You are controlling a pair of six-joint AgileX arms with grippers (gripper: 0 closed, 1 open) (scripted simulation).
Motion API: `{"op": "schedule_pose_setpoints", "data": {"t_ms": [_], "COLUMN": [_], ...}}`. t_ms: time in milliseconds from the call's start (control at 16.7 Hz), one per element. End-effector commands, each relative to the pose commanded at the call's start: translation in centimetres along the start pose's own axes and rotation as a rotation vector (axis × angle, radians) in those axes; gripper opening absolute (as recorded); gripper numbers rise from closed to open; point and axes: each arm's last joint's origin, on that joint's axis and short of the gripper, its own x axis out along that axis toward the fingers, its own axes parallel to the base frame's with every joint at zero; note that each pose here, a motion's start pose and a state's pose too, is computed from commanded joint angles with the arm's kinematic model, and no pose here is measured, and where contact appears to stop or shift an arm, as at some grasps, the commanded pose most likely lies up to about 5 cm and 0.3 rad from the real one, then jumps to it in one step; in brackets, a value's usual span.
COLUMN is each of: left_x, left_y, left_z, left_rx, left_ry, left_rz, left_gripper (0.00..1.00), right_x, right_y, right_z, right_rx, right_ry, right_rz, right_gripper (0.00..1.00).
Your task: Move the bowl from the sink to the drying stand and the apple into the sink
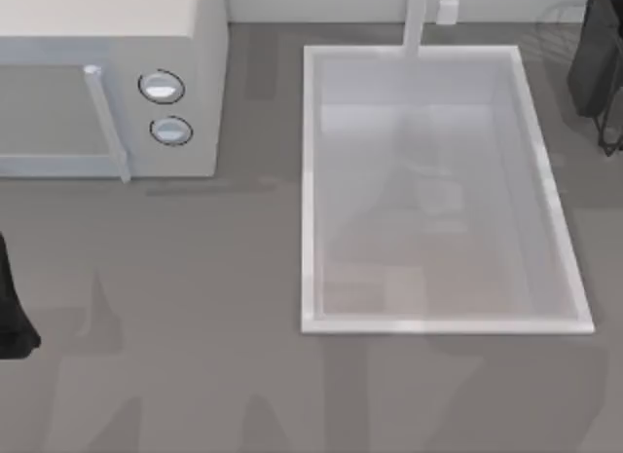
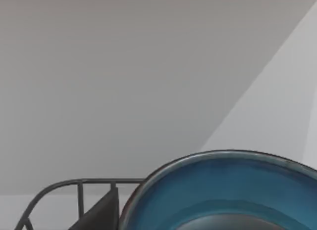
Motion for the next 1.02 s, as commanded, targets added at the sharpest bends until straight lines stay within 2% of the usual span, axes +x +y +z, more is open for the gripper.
{"op": "schedule_pose_setpoints", "data": {"t_ms": [240, 540, 780, 1020], "left_x": [0.0, 0.0, 0.0, 0.0], "left_y": [0.0, 0.0, 0.0, 0.0], "left_z": [0.0, 0.0, 0.0, 0.0], "left_rx": [0.0, 0.0, 0.0, 0.0], "left_ry": [0.0, 0.0, 0.0, 0.0], "left_rz": [0.0, 0.0, 0.0, 0.0], "left_gripper": [1.0, 1.0, 1.0, 1.0], "right_x": [-3.3, -11.3, -18.5, -23.8], "right_y": [2.2, 5.7, 7.9, 9.2], "right_z": [2.8, 5.5, 4.0, 0.1], "right_rx": [-0.006, -0.012, -0.014, -0.012], "right_ry": [-0.019, -0.033, -0.022, -0.006], "right_rz": [0.01, 0.003, -0.004, -0.005], "right_gripper": [1.0, 1.0, 1.0, 1.0]}}
